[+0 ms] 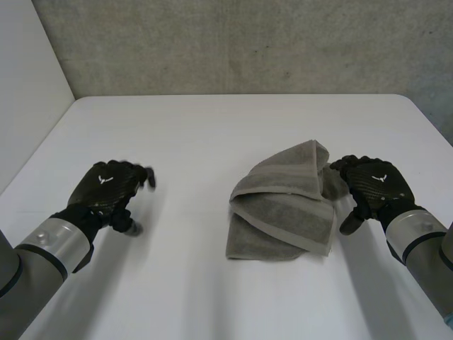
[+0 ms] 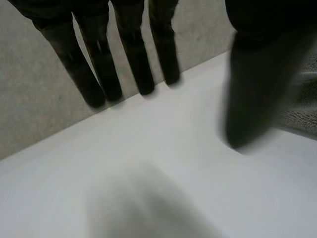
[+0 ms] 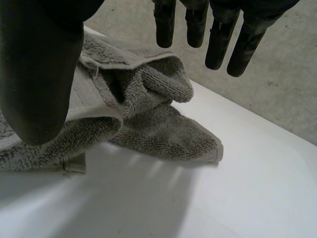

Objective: Fold the towel.

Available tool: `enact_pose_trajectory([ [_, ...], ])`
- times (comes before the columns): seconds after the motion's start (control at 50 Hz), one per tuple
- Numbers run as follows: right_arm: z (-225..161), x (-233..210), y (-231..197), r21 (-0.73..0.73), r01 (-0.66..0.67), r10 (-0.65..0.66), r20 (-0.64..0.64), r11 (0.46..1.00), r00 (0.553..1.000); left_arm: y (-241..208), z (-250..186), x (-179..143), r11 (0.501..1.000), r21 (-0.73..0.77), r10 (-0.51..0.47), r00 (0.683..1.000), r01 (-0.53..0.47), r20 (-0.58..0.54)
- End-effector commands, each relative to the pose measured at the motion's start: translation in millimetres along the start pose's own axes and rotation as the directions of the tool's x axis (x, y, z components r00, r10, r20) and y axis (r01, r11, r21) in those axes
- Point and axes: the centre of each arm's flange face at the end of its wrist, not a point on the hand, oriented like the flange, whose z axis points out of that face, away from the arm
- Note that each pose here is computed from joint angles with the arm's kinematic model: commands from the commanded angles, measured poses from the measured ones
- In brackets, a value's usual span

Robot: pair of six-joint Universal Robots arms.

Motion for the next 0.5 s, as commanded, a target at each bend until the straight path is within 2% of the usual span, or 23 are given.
enact_pose_trajectory([
  [0.02, 2, -1, 1, 0.011, 0.003, -0.003, 0.001, 1.000, 1.000, -19, 19, 38, 0.997, 0.071, 0.009, 0.989, 0.001, -0.145],
  [0.04, 2, -1, 1, 0.011, 0.003, -0.003, 0.001, 1.000, 1.000, -23, 25, 50, 0.996, 0.081, -0.006, 0.983, 0.022, -0.184],
  [0.18, 1, 1, 7, 0.000, -0.001, 0.001, -0.009, 1.000, 1.000, -26, 58, 86, 0.993, 0.087, -0.052, 0.968, 0.076, -0.245],
  [0.3, 1, 1, 8, 0.006, 0.009, -0.009, -0.010, 1.000, 1.000, -9, 93, 124, 0.997, 0.051, -0.043, 0.963, 0.059, -0.264],
  [0.5, 0, 0, 9, 0.003, 0.012, -0.012, -0.008, 1.000, 1.000, 10, 126, 158, 0.999, -0.007, -0.037, 0.951, 0.037, -0.307],
])
